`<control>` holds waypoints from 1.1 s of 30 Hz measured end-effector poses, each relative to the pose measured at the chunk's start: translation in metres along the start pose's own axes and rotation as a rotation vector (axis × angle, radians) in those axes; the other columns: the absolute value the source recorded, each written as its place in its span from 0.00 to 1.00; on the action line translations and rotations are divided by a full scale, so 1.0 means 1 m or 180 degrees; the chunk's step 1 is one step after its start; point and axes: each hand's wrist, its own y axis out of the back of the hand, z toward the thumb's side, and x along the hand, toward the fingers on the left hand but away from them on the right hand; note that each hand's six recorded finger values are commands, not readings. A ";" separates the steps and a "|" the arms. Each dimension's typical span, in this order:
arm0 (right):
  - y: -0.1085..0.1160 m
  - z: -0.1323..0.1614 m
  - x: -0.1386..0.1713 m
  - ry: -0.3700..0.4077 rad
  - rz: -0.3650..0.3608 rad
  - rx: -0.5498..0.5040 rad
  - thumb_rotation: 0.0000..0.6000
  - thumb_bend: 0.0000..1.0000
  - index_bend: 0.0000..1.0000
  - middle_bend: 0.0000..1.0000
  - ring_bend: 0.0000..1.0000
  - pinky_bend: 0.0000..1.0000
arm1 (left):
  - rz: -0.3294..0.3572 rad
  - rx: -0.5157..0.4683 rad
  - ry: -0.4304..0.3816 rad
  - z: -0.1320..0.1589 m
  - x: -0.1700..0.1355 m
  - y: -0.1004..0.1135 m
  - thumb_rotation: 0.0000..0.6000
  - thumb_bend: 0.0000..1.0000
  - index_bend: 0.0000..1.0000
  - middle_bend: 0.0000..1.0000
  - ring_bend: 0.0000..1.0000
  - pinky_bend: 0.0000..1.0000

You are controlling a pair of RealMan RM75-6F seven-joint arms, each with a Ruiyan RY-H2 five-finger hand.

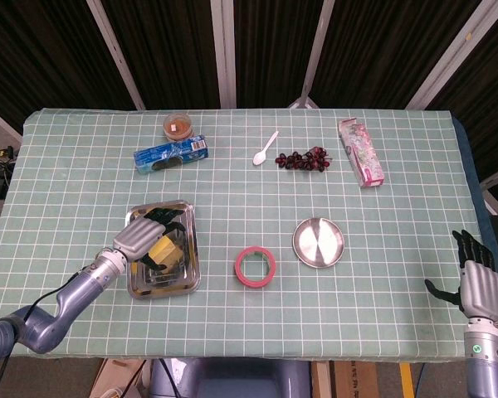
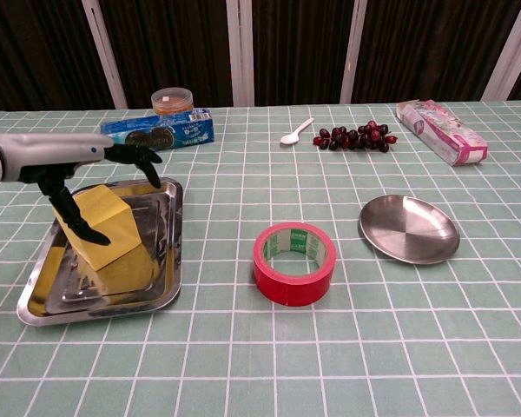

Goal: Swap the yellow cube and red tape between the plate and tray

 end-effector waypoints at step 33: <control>-0.036 0.197 0.071 0.1898 0.0802 0.0627 1.00 0.16 0.09 0.00 0.04 0.00 | 0.1683 0.0343 0.1576 -0.120 -0.251 0.055 1.00 0.01 0.20 0.03 0.00 0.01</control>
